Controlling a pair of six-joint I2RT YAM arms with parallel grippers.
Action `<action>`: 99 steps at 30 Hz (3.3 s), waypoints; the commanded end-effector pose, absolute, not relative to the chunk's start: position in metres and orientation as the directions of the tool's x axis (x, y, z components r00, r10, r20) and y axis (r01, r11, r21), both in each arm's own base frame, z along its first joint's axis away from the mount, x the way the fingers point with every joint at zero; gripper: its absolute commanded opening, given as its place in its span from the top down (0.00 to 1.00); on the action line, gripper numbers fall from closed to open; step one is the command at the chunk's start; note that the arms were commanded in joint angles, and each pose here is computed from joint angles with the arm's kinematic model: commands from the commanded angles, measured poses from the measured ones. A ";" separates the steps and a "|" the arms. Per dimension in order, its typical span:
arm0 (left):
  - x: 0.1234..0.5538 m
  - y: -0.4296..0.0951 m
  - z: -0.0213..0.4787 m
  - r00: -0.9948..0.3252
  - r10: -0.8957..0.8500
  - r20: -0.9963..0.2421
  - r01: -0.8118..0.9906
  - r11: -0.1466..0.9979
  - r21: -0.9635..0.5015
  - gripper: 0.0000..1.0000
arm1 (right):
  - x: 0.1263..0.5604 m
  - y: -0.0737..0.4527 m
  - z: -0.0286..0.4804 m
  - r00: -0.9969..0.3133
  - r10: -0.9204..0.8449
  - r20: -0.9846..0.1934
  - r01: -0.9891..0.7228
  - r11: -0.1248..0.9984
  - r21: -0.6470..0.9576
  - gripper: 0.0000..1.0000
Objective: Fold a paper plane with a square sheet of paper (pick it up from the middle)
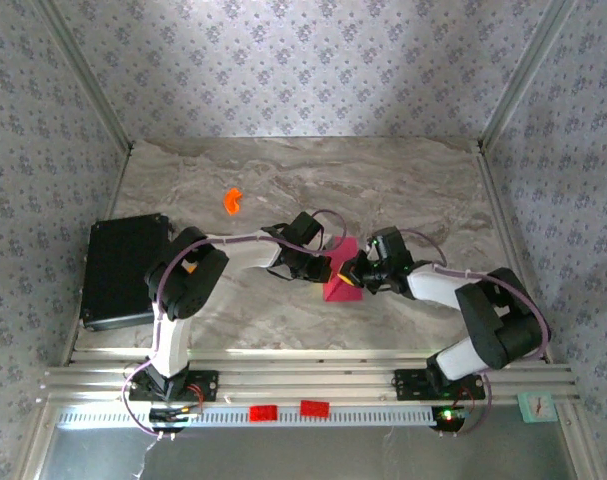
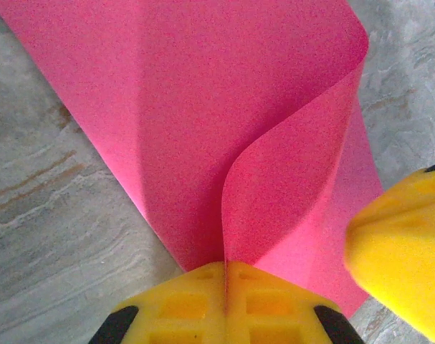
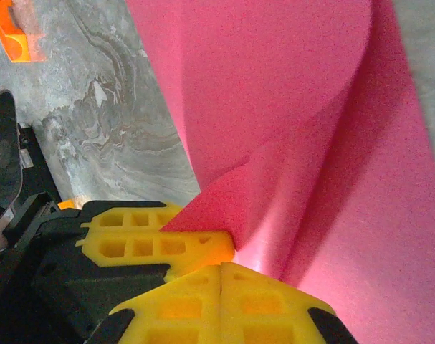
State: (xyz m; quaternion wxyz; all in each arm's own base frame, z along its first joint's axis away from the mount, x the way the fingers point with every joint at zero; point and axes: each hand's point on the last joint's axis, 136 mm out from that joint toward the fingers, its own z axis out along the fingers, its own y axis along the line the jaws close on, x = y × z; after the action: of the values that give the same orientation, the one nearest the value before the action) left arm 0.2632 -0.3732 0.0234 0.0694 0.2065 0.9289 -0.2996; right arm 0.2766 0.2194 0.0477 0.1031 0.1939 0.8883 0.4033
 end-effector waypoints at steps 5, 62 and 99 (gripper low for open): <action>0.260 -0.372 0.013 -0.903 0.367 -0.223 0.429 0.739 -0.520 0.96 | 0.281 0.223 0.045 -0.901 0.433 -0.005 0.284 0.600 0.748 0.94; 0.260 -0.392 0.031 -0.886 0.398 -0.238 0.460 0.683 -0.568 0.95 | 0.208 0.159 -0.005 -0.888 0.459 0.041 0.407 0.740 0.535 0.95; 0.256 -0.385 0.015 -0.886 0.416 -0.205 0.457 0.705 -0.542 0.95 | 0.211 0.161 0.000 -0.890 0.455 0.038 0.396 0.728 0.560 0.94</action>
State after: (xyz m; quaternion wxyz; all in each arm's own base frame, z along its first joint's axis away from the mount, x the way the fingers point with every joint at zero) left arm 0.2632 -0.3865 0.0245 0.0500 0.2306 0.9210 -0.3099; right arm 0.2299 0.1761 0.0173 0.0779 0.2181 0.9165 0.3262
